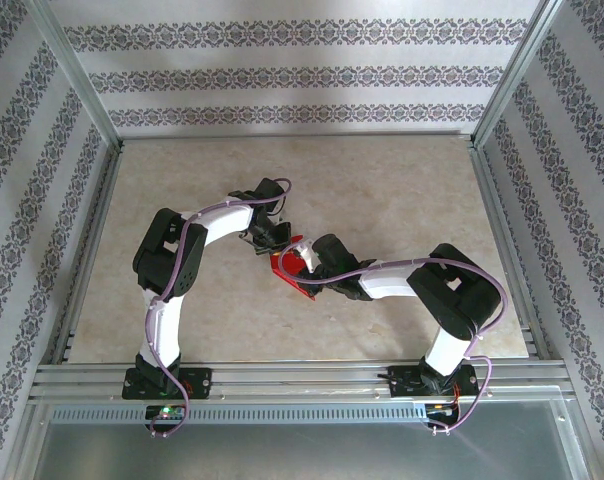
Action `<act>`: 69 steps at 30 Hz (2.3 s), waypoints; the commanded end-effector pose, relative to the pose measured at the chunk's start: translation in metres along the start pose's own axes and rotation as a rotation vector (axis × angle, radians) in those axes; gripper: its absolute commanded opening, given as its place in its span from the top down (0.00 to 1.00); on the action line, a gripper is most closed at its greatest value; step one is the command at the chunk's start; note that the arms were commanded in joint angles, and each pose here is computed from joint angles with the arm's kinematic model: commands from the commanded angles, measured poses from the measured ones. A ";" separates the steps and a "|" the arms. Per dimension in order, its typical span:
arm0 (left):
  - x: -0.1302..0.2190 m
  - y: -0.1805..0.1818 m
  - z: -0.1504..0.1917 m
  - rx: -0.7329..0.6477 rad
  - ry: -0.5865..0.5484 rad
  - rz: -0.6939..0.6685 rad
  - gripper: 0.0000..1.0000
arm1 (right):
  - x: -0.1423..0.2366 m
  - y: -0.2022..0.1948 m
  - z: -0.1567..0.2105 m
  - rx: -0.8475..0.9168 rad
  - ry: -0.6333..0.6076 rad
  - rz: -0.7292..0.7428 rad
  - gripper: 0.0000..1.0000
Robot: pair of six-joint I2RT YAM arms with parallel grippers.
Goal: Fold a paper plane with a square sheet of paper (pick it up from the middle)
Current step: Third fold the triangle at the center of the table.
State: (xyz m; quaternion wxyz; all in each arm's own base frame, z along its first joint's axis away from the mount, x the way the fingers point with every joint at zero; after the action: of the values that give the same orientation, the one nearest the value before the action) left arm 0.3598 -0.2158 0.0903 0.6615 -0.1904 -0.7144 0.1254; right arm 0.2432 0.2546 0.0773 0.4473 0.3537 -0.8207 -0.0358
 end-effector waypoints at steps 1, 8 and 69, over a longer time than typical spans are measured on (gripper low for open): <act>-0.026 0.013 0.020 0.009 0.120 -0.079 0.95 | -0.001 -0.004 -0.006 -0.011 -0.006 0.032 0.86; -0.026 0.012 0.021 0.007 0.122 -0.075 0.95 | -0.003 -0.003 -0.006 -0.006 0.003 0.019 0.86; 0.017 -0.018 0.071 0.430 -0.264 0.166 0.92 | -0.014 -0.014 0.013 -0.060 0.107 0.036 0.87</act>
State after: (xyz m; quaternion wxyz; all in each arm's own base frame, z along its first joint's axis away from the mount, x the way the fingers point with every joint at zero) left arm 0.2841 -0.2152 0.1101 0.5862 -0.1048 -0.7289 0.3378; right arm 0.2508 0.2575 0.0733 0.4612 0.3497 -0.8146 -0.0389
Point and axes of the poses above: each hand's point on the last joint's axis, 136 mm out from that joint toward the fingers, its own x axis back along the fingers, its own y axis along the line the jaws close on, z = x × y, the point moved 8 cm from there along x, back along the fingers, and after that the axes turned 11 degrees about -x, right-handed, at the moved point
